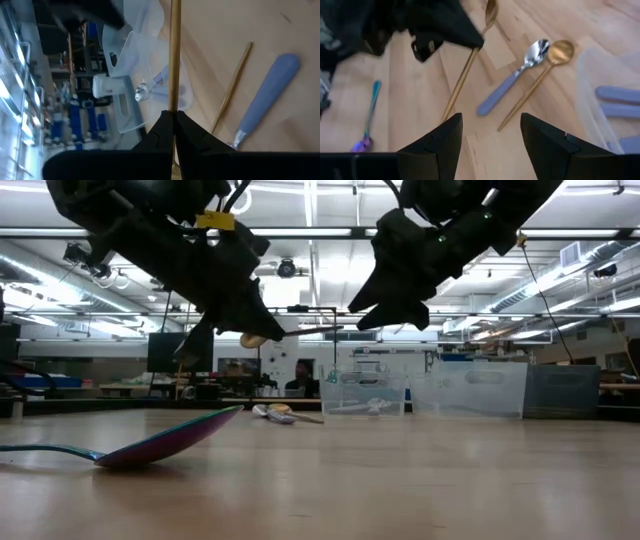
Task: Sort silverware by color (type)
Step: Put the left golden spoon into the black bin
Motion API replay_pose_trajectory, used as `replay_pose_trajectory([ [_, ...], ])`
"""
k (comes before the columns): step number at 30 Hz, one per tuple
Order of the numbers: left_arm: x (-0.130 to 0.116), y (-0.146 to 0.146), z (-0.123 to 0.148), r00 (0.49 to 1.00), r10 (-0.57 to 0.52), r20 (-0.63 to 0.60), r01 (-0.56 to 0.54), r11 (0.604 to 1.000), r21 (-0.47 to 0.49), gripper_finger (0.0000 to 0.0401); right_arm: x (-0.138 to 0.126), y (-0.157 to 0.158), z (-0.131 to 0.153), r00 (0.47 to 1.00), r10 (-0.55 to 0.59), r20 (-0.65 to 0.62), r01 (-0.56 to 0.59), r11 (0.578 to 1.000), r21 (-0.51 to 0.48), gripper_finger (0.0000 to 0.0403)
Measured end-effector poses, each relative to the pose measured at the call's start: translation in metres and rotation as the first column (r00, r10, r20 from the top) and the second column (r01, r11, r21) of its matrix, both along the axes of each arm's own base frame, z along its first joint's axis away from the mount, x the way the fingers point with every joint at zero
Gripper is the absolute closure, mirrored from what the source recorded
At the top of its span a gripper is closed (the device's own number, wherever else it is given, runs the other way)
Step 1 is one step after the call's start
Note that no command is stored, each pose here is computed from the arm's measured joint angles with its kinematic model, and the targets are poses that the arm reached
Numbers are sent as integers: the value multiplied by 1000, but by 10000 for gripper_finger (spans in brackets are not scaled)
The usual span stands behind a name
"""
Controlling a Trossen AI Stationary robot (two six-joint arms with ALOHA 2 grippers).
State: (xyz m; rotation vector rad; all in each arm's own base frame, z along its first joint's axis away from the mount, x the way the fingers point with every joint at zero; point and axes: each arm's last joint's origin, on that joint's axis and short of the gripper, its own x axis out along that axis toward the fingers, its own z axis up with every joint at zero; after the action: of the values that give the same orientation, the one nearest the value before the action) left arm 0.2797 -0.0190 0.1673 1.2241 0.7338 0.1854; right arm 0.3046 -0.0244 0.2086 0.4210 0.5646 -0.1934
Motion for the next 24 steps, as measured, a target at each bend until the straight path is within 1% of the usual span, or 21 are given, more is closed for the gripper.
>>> replay_pose_trajectory([
  [3,1,0,1,999,-26,-19,27,999,45,393,1,-1,1,1000,-16,11,16,1000,0,193],
  [7,3,1,5,1000,-31,-2,31,997,64,393,6,1,6,1000,-8,18,8,1000,-2,192],
  [10,11,2,11,1000,-27,3,27,997,67,393,13,4,10,1000,-15,-3,15,999,-33,193],
  [13,20,2,14,1000,-26,-14,27,997,70,393,19,4,14,1000,-17,-6,16,999,-45,192],
  [15,22,2,13,998,-32,-59,37,996,87,393,22,4,17,1000,-15,-16,14,999,-45,192],
  [19,29,1,14,995,-44,-87,54,992,115,393,24,3,23,999,-17,-33,15,998,-60,192],
  [24,35,5,20,997,-26,-69,34,992,120,393,24,3,23,999,-17,-47,14,998,-64,192],
])
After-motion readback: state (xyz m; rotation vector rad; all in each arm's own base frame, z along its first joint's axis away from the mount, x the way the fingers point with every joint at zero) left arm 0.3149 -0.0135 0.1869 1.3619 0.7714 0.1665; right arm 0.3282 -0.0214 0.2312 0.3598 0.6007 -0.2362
